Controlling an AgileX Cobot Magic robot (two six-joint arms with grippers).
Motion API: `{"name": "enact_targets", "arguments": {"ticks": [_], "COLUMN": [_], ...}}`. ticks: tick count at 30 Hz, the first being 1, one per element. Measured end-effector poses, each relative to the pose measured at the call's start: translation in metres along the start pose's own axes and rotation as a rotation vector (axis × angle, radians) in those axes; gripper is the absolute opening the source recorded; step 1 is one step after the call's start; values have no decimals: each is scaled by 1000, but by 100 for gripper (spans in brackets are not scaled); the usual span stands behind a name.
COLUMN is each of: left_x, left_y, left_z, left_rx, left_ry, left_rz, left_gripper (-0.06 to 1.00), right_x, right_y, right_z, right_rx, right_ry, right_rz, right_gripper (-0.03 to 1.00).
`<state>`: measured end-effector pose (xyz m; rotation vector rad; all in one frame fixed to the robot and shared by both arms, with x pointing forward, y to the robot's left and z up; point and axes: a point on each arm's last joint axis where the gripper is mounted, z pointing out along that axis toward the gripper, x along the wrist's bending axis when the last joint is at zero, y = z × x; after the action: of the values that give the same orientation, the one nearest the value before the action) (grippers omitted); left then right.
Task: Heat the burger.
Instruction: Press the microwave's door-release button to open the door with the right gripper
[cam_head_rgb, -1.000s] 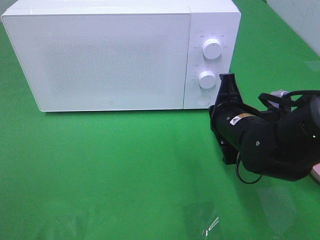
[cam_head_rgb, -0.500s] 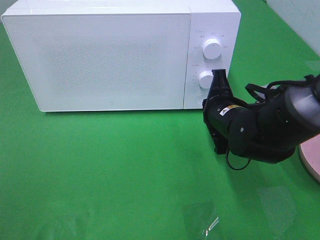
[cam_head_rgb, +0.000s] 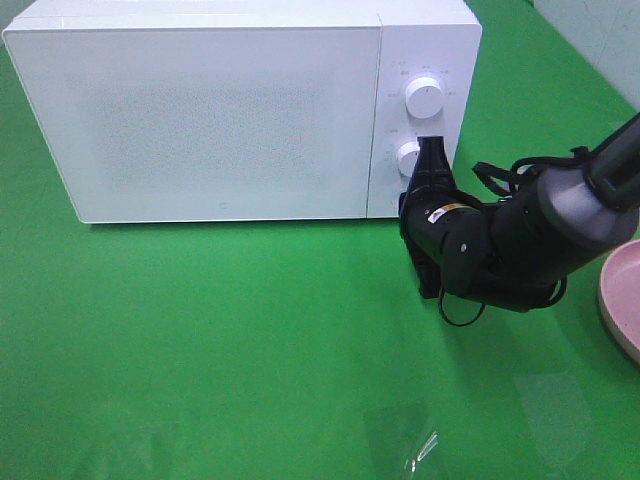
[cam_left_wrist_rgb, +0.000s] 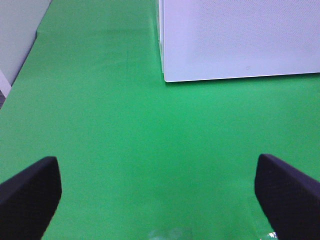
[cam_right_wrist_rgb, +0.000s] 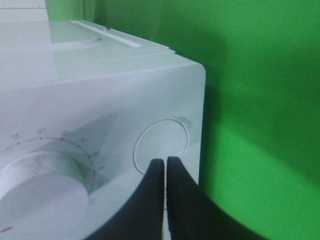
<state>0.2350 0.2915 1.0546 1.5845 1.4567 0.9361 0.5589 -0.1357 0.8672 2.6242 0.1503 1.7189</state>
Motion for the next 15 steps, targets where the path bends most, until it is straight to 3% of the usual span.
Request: {"name": "enact_targets", "arguments": {"ticks": [15], "left_x": [0], "left_y": [0], "left_z": [0], "left_rx": [0], "left_ry": [0], "left_rz": [0], "left_gripper": [97], "right_x": [6], "right_y": [10], "right_z": [14], "right_rx": [-22], "right_ry": [6], "right_rz": [18], "right_gripper": [2]}}
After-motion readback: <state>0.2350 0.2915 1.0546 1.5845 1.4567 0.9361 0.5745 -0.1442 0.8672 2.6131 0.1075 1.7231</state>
